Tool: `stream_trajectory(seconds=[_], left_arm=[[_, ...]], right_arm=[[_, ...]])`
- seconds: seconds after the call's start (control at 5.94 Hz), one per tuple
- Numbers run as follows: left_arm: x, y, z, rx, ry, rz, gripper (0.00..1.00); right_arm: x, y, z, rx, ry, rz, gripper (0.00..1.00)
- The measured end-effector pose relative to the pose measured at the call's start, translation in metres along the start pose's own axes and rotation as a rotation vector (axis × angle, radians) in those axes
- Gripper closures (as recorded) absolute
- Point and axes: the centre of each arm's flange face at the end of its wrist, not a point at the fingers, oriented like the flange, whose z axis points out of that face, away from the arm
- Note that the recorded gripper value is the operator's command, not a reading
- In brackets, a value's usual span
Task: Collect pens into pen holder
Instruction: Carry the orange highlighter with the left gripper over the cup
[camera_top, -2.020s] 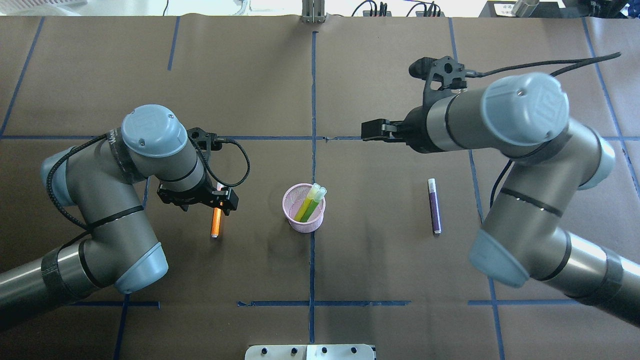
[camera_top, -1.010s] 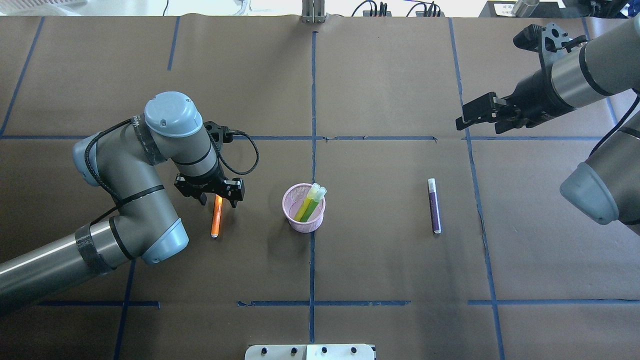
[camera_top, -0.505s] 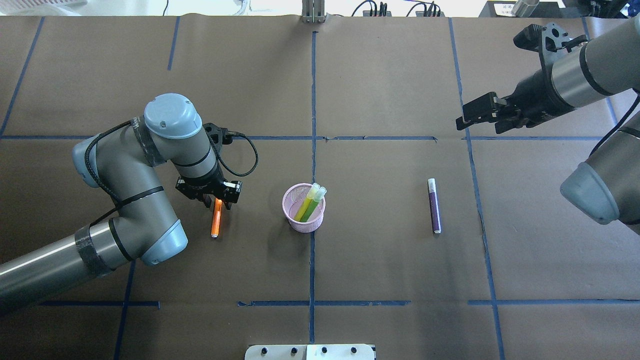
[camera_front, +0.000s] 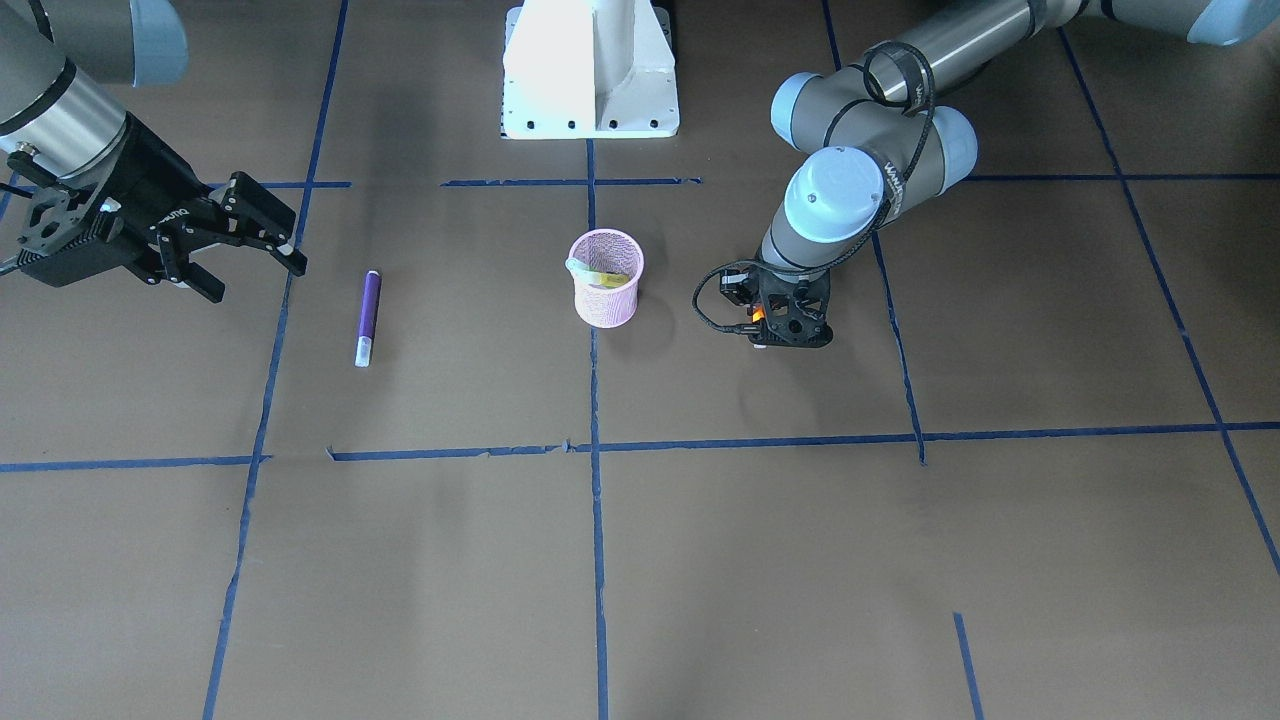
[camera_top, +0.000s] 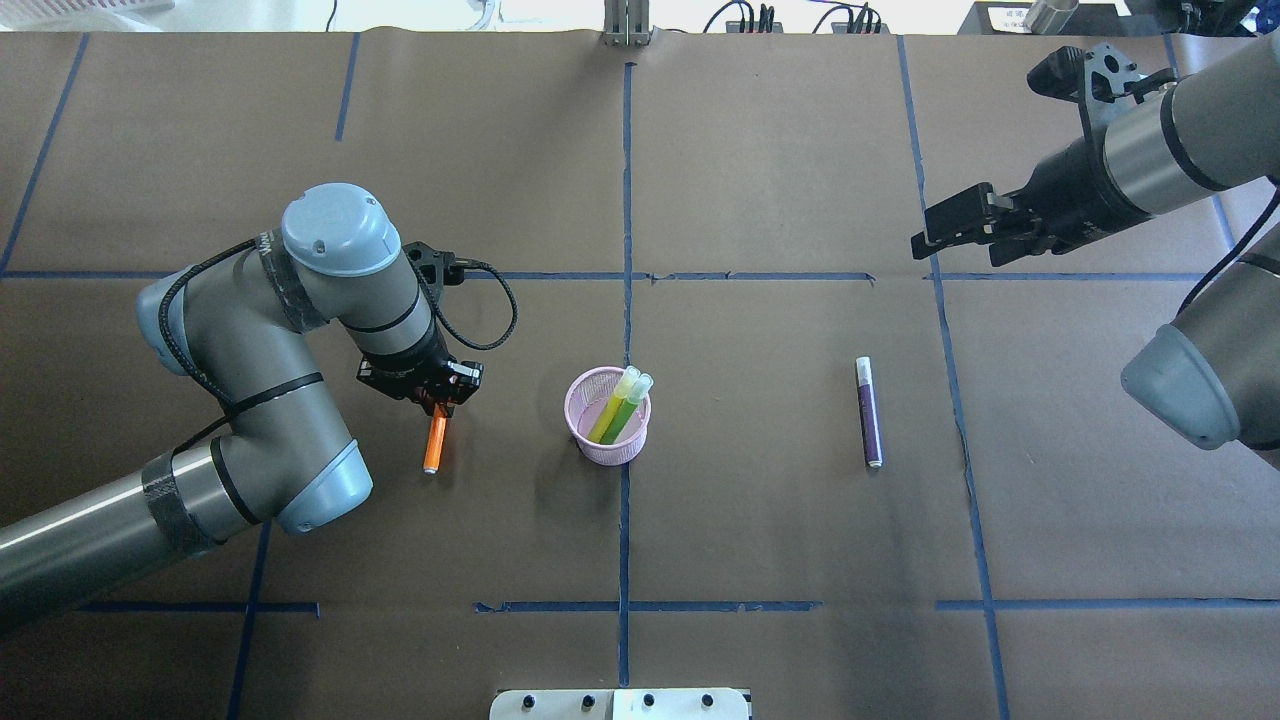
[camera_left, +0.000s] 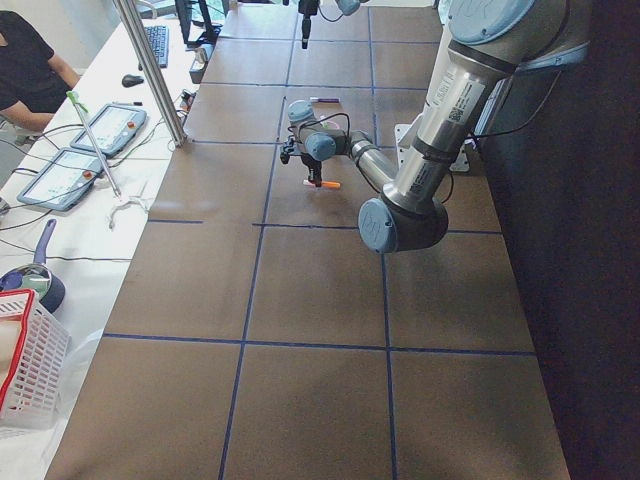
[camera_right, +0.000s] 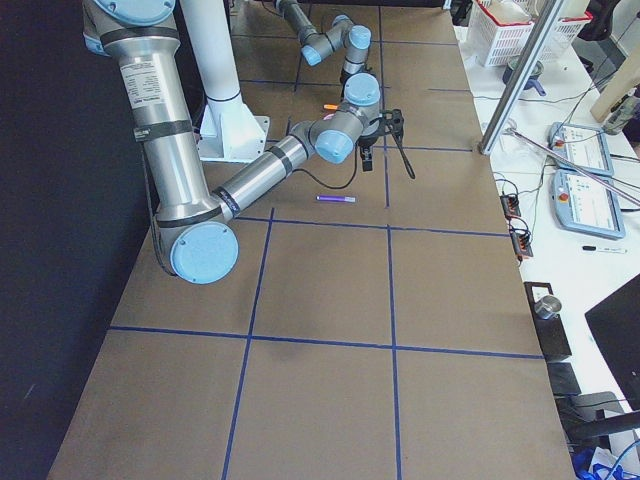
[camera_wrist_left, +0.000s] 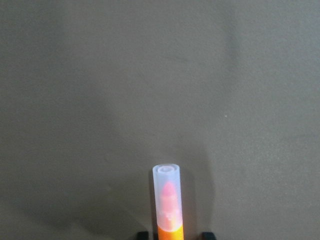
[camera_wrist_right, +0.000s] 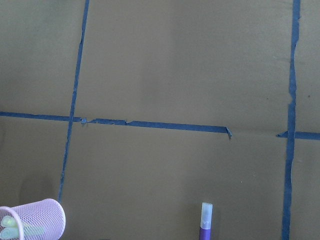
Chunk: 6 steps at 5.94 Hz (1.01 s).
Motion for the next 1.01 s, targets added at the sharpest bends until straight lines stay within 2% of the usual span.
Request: stream_trajectory(seconds=[0.17,0.34,0.67,1.01], left_arm=[[0.007,0.004,-0.016,0.022,0.024,-0.007,1.0],[0.022,0.013,-0.05,0.095,0.06,-0.013,1.0],[0.059,0.046,-0.125,0.38,0.124,-0.063,1.0],[0.113,0.104,-0.12,0.655,0.119,-0.055,1.0]], right_arm=[[0.001,-0.001,-0.002,0.006,0.0,0.001,0.0],[0.002,-0.004,-0.007,0.016,-0.001,0.002,0.0],[0.007,-0.008,-0.012,0.034,0.004,0.007,0.0],[0.01,-0.009,-0.012,0.044,0.014,0.012,0.0]])
